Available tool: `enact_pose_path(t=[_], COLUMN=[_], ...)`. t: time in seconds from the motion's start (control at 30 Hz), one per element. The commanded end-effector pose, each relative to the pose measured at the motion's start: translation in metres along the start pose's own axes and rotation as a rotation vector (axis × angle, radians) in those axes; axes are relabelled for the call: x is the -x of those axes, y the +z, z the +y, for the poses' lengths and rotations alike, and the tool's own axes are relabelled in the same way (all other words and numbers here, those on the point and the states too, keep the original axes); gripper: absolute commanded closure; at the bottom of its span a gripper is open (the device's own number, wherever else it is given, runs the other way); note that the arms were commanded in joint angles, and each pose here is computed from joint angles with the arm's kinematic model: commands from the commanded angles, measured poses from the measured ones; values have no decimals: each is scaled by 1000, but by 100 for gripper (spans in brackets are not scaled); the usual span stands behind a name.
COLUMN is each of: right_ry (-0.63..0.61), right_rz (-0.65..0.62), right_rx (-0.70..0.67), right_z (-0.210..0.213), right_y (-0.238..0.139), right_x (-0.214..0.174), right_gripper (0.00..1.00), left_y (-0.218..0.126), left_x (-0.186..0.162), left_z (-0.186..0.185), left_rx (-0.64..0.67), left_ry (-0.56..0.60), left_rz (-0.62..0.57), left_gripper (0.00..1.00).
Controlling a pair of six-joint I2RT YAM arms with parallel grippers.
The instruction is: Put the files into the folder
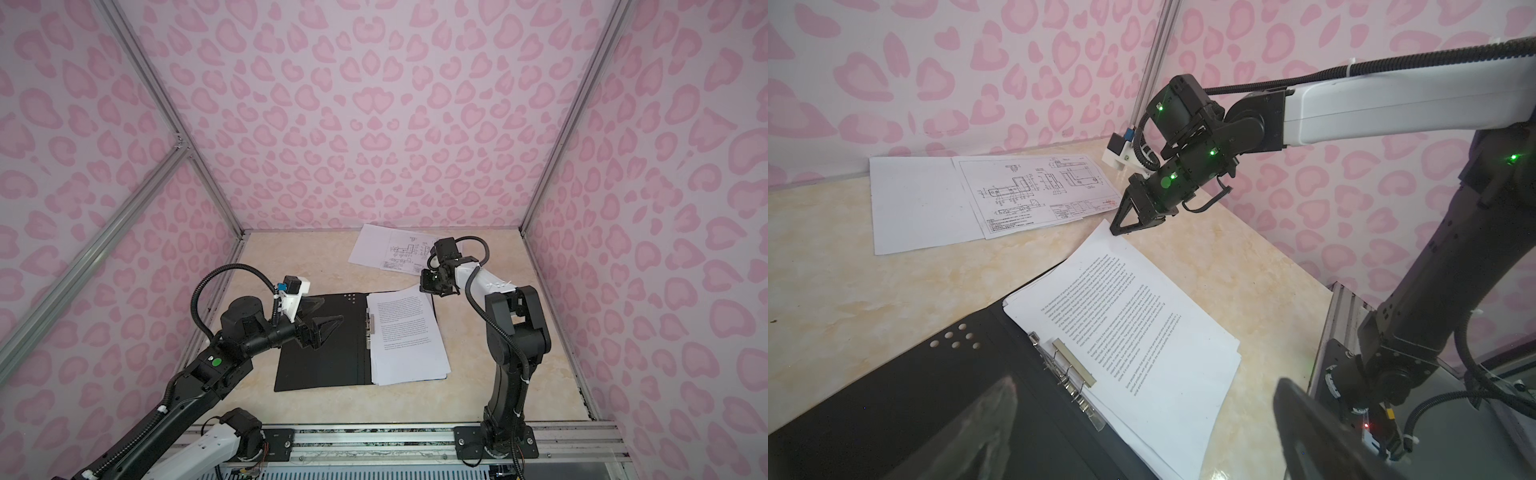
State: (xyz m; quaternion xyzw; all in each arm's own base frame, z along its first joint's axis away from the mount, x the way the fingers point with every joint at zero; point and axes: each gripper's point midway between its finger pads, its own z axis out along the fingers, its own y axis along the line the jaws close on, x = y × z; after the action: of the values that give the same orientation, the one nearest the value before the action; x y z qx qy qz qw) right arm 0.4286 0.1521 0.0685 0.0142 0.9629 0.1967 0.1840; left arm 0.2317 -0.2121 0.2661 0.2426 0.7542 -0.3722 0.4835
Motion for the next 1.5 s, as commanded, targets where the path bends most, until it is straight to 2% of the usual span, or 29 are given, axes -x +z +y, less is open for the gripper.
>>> enact_pose_path(t=[0.0, 0.73, 1.47], right_ry=[31, 107, 133], right_rz=[-32, -43, -61], right_rx=[-17, -28, -19], right_z=[-4, -12, -10], right_y=[1, 10, 11], right_x=[4, -8, -8], right_gripper=[100, 100, 99], left_y=[-1, -2, -3], left_x=[9, 9, 10], left_z=[-5, -6, -9], left_rx=[-22, -25, -30], left_ry=[11, 11, 17], left_rz=[-21, -21, -26], left_gripper=[3, 2, 3])
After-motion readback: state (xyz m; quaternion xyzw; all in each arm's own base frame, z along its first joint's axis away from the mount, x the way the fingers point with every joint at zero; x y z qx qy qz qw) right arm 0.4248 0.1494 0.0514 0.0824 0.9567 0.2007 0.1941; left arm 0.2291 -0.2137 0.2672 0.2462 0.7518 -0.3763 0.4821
